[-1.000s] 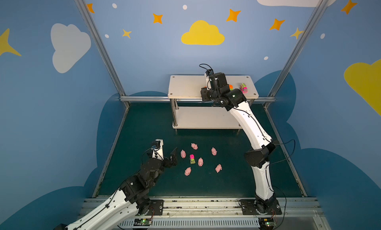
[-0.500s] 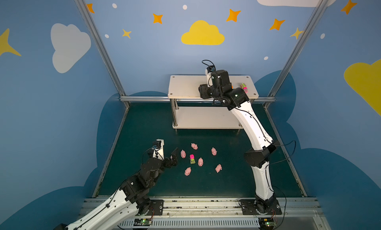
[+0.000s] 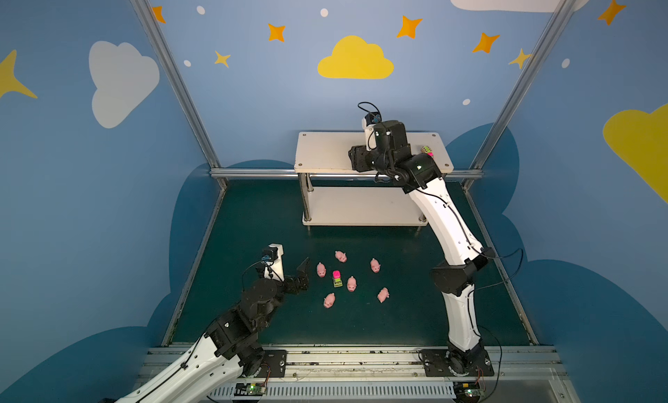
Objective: Place and organize the plastic toys onto the shelf
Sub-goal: 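Lower the bulldozer onto the top shelf beside the trucks, open the right gripper, then withdraw the right gripper from the shelf back toward the table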
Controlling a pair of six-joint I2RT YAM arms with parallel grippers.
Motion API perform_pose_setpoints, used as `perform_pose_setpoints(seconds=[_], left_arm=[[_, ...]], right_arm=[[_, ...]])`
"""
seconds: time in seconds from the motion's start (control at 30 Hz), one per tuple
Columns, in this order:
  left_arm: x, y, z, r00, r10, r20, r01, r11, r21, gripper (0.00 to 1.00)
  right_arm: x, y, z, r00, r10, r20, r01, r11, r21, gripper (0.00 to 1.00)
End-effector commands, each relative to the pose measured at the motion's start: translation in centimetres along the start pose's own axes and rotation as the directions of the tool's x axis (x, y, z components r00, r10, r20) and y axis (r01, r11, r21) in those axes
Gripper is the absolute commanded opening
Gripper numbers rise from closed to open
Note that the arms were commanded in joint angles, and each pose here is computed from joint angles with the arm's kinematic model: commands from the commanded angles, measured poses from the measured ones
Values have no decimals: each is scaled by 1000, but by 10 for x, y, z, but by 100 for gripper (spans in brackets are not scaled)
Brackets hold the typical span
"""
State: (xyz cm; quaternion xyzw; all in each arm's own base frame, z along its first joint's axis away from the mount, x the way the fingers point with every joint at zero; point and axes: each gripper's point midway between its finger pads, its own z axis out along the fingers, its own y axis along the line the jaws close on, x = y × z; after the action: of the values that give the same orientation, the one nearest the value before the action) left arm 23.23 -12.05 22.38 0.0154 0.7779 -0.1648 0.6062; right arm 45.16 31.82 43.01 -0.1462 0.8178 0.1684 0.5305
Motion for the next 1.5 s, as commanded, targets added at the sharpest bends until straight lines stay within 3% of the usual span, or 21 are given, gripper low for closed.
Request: perform_pose_setpoints(seconds=[0.0, 0.2, 0.4, 0.8, 1.07, 1.47], left_arm=[[-1, 1, -1, 1000, -15, 0, 15, 1000, 0, 100], [-3, -1, -4, 998, -55, -20, 55, 998, 4, 100], [1, -16, -3, 993, -92, -78, 97, 993, 66, 100], [49, -34, 13, 940, -211, -268, 234, 971, 57, 100], [91, -46, 12, 918, -199, -343, 219, 976, 18, 100], [121, -66, 20, 891, -153, -428, 145, 988, -52, 99]], right_arm=[[-29, 7, -53, 996, -18, 82, 20, 1000, -20, 67], [-8, 8, -89, 997, -45, 56, 46, 999, -19, 67], [43, -5, -119, 1000, -21, 17, 22, 1000, -22, 68], [200, -43, -151, 986, 79, -144, -80, 997, -7, 69], [298, -42, -149, 944, 189, -269, -214, 975, -68, 69], [344, -46, -157, 921, 221, -321, -258, 963, -76, 73]])
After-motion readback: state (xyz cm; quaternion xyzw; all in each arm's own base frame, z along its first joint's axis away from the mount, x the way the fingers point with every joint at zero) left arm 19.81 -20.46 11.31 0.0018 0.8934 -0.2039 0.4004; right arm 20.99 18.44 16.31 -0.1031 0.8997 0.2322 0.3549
